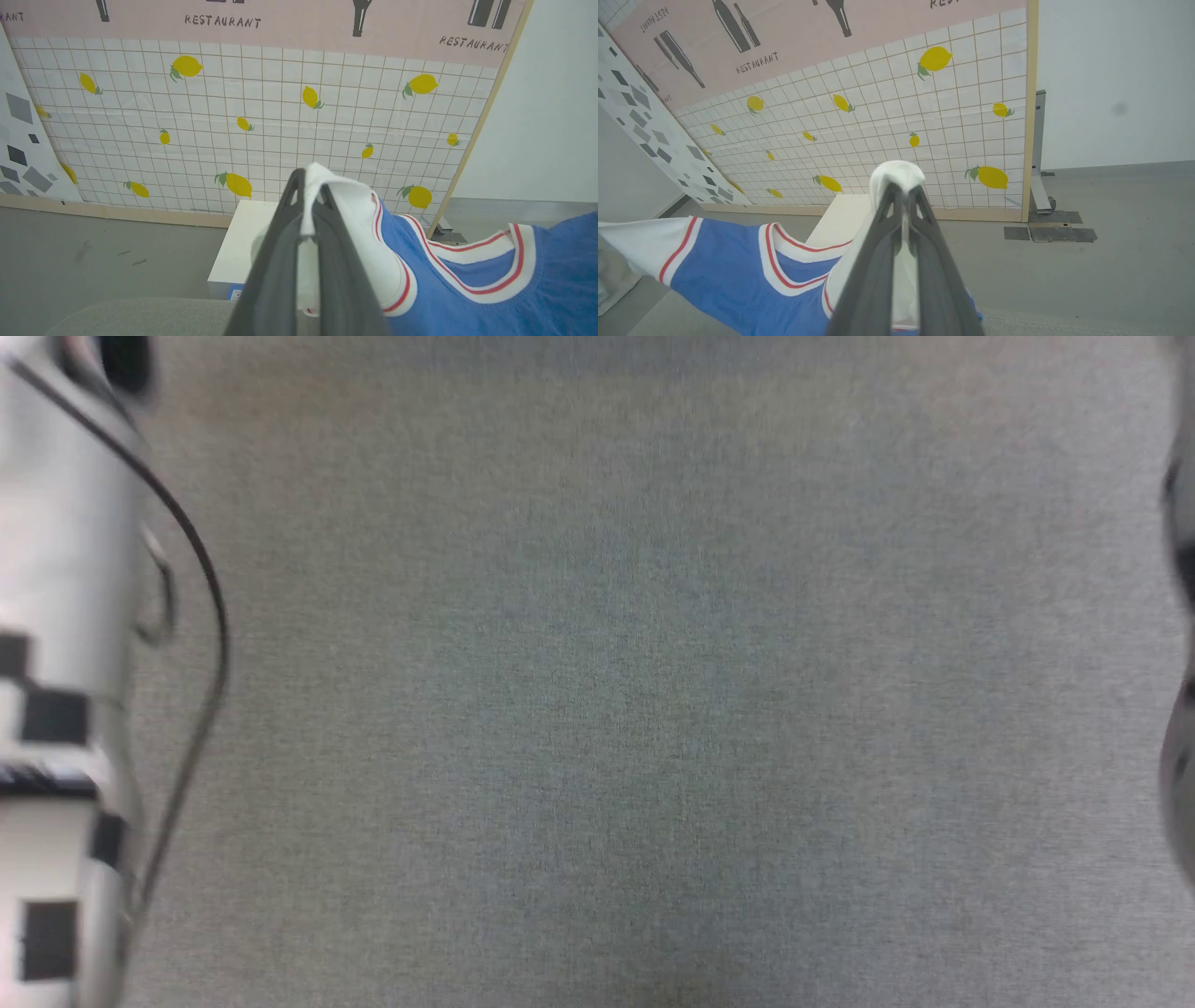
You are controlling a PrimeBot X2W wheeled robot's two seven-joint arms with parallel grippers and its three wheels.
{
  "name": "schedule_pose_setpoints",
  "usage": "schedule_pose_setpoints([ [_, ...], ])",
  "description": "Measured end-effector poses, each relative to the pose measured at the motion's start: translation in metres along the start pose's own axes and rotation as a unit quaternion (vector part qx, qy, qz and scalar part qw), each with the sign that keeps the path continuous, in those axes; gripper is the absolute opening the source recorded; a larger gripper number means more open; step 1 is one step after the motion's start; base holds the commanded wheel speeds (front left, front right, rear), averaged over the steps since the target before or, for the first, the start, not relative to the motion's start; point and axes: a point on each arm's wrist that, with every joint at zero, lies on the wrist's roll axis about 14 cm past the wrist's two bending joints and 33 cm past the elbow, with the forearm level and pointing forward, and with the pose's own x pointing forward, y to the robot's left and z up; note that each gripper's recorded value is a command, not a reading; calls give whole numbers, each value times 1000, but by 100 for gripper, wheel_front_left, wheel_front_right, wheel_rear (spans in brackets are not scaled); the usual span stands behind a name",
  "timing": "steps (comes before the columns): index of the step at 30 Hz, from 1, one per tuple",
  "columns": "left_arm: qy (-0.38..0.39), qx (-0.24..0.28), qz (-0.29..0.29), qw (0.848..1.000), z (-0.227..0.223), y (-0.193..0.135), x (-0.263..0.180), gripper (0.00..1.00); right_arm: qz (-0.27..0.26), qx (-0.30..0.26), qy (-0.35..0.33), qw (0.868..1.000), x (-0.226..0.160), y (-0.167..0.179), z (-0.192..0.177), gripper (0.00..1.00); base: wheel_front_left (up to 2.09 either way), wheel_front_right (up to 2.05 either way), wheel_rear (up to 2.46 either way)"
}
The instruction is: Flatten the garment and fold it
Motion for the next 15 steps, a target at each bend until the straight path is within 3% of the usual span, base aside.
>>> schedule_pose_setpoints([
  [5,48,-27,2,998,-42,-3,-46,0,4,30,37,999,-36,-3,-43,0,0,0,0],
  [6,80,-44,10,996,-68,-2,-83,0,7,46,57,997,-65,-4,-66,0,0,0,0],
  [15,133,-99,17,986,-110,-18,-192,0,14,72,118,990,-156,-3,-124,0,0,0,0],
])
